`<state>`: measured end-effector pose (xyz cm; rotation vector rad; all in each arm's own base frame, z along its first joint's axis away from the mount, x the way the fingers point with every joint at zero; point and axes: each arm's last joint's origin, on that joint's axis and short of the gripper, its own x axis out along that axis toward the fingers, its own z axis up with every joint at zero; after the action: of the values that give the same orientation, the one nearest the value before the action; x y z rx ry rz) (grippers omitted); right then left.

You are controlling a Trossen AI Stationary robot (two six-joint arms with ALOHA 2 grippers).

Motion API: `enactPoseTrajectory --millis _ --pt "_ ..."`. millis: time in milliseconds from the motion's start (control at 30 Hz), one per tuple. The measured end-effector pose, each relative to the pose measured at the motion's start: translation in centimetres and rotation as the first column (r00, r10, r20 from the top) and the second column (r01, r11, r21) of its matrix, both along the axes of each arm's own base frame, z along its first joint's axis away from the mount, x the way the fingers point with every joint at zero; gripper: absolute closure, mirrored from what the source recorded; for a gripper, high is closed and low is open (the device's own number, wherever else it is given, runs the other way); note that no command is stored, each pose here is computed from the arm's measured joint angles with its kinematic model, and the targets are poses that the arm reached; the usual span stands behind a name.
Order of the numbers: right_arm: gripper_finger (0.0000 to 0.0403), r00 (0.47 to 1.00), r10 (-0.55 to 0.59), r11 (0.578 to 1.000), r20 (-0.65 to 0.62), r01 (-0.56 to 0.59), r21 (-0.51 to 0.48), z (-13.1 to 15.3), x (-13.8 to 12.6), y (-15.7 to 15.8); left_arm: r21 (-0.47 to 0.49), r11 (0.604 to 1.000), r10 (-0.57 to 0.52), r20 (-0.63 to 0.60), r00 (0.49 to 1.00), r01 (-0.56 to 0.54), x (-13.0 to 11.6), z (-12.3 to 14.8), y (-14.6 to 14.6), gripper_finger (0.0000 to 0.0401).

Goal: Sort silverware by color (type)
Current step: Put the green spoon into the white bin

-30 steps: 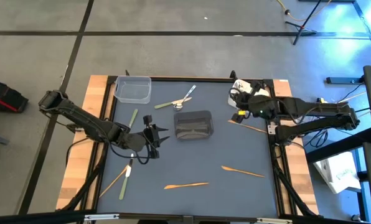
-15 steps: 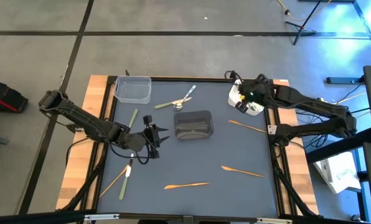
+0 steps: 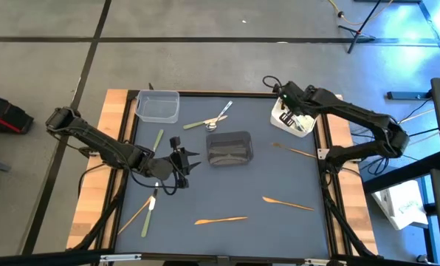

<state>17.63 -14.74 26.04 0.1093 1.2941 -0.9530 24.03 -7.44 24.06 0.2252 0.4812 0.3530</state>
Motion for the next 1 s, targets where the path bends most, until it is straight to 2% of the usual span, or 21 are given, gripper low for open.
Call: enactPoseTrajectory --millis 300,467,600,767,867,933,1000 --pt "0.0393 0.997 -0.046 0.995 -0.057 0.051 0.09 -2.1 0.2 -1.8 -0.02 1.0 0.005 0.004 1.0 -0.005 0.0 0.0 0.0 0.0266" --pt "0.0391 0.998 -0.048 0.986 -0.048 0.055 0.155 -2.9 0.2 -2.5 -0.021 1.0 0.004 0.004 1.0 -0.004 0.0 0.0 0.0 0.0266" --pt "0.0384 0.997 -0.04 0.984 -0.064 0.05 0.169 -3.2 0.2 -2.8 -0.021 1.0 0.004 0.004 1.0 -0.003 0.0 0.0 0.0 0.0266" --pt "0.0333 0.997 -0.04 0.985 -0.067 0.051 0.167 -3.2 0.2 -2.7 -0.021 1.0 0.003 0.004 1.0 -0.003 0.0 0.0 0.0 0.0266" --pt "0.0294 0.994 -0.041 0.989 -0.101 0.055 0.135 -3.2 0.1 -2.8 -0.021 1.0 0.003 0.004 1.0 -0.003 0.0 0.0 0.0 0.0266" --pt "0.0274 0.992 -0.028 0.988 -0.127 0.047 0.148 -2.8 -0.1 -2.6 -0.021 1.0 0.003 0.004 1.0 -0.003 0.0 0.0 0.0 0.0266" --pt "0.0261 0.997 -0.029 0.985 -0.075 0.041 0.167 -1.7 -0.2 -2.3 -0.021 1.0 0.004 0.004 1.0 -0.004 0.0 0.0 0.0 0.0266"
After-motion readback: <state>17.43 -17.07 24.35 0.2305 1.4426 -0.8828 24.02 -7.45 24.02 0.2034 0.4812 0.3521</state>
